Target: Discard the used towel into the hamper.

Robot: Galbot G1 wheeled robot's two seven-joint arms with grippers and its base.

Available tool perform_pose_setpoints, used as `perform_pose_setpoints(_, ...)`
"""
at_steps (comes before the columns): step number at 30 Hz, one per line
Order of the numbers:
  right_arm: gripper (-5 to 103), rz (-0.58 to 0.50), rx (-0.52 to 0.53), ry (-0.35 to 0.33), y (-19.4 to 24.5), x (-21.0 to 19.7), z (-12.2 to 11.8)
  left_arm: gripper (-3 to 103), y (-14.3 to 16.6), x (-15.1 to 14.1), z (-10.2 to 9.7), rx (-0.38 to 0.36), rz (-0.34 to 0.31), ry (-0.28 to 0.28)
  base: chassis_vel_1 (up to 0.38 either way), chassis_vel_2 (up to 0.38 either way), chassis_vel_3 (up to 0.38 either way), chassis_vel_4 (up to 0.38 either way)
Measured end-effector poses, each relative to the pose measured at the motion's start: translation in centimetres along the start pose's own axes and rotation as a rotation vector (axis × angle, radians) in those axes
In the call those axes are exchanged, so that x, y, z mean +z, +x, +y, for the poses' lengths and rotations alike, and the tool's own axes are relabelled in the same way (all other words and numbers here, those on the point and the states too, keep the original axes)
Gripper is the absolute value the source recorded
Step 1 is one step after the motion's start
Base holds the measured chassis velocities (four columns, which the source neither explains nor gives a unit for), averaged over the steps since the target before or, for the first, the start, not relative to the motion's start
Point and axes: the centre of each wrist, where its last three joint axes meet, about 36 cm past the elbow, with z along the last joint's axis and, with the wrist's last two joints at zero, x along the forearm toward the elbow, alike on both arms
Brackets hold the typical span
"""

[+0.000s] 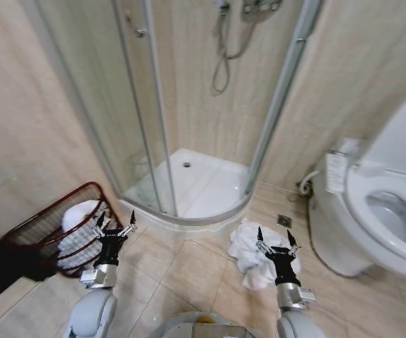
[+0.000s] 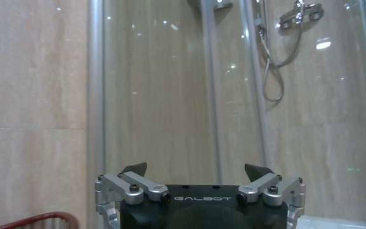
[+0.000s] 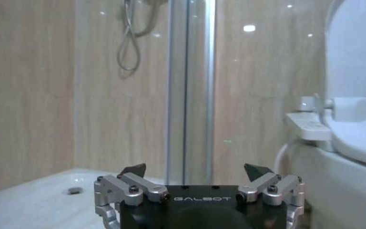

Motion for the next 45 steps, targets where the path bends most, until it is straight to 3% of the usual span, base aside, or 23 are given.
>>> perform_pose_setpoints(14,100,0.027,-0.017,0.009,0.2,-0.4,0.1,100,0.0,0.1,0.2,0.0,0.006,0.007,-0.016,-0.018,0.009,0.005)
perform_pose_setpoints(30,100,0.017,-0.012,0.039,0.2,-0.1,0.2,100,0.1,0.3,0.2,0.002,0.008,0.011,-0.174,-0.16,0.161,0.155)
perform_pose_setpoints(45,100,0.01,-0.025,0.031,0.1,0.1,1.3,100,-0.1,0.6,0.3,-0.008,0.001,0.014,0.019,0.007,-0.017,-0.012)
